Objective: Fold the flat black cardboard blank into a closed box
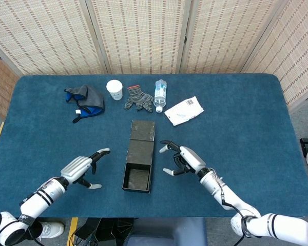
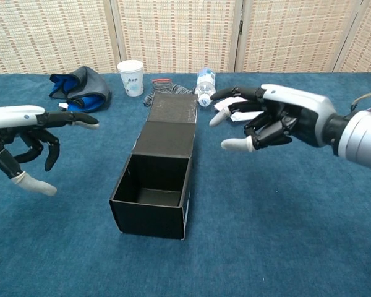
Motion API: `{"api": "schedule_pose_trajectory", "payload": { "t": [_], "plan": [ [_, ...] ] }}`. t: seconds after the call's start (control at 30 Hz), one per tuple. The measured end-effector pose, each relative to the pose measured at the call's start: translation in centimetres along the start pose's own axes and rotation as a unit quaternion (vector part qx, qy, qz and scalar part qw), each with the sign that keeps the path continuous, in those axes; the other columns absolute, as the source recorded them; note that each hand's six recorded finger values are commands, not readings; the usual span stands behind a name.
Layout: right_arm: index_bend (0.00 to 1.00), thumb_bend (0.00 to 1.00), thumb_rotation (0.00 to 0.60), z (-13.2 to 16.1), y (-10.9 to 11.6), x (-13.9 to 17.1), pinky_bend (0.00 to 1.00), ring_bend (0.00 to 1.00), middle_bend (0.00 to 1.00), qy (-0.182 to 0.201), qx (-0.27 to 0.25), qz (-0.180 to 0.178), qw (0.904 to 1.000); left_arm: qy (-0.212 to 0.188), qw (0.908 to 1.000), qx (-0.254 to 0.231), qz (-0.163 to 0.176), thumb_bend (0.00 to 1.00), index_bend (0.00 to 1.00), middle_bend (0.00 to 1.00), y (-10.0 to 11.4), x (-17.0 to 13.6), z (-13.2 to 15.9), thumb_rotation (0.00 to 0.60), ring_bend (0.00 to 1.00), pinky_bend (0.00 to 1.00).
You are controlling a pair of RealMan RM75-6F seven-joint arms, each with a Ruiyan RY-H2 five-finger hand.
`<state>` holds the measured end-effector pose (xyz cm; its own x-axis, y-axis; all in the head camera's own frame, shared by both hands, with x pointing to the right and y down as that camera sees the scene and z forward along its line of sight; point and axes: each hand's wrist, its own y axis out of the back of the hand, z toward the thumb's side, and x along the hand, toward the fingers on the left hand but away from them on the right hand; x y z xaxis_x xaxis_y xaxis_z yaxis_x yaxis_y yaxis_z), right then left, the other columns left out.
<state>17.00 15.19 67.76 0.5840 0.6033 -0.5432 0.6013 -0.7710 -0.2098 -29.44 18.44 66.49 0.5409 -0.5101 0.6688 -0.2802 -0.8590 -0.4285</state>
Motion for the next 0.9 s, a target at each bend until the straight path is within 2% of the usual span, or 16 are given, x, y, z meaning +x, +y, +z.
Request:
{"api": "schedule_pose_trajectory", "payload": {
  "t": [0.13, 0.33, 0.6, 0.9],
  "plan": [
    [0.10, 0.23, 0.600, 1.5, 1.7, 0.7, 1.00, 0.80, 0.28, 0.006, -0.011, -0.012, 0.9998, 0.001, 0.9993, -0.036, -0.014, 0.11, 0.00, 0.00, -1.7, 0.8, -1.5, 0.600, 0.53, 0.82],
    [0.10, 0.23, 0.600, 2.4, 3.3, 1.3, 1.00, 0.80, 0.28, 0.014, -0.016, -0.035, 0.9992, -0.016, 0.9965, -0.078, -0.025, 0.11, 0.00, 0.00, -4.5, 2.4, -1.9, 0.600, 0.53, 0.84],
    [0.10, 0.23, 0.600, 2.1, 4.0, 1.8, 1.00, 0.80, 0.28, 0.010, -0.015, -0.047, 0.9987, -0.030, 0.9920, -0.118, -0.031, 0.11, 0.00, 0.00, -6.0, 3.6, -1.7, 0.600, 0.54, 0.85],
    [0.10, 0.23, 0.600, 1.5, 4.1, 2.0, 1.00, 0.80, 0.28, 0.003, -0.016, -0.051, 0.9986, -0.051, 0.9857, -0.156, -0.039, 0.11, 0.00, 0.00, -7.3, 5.0, -0.5, 0.600, 0.59, 0.87]
  ]
}}
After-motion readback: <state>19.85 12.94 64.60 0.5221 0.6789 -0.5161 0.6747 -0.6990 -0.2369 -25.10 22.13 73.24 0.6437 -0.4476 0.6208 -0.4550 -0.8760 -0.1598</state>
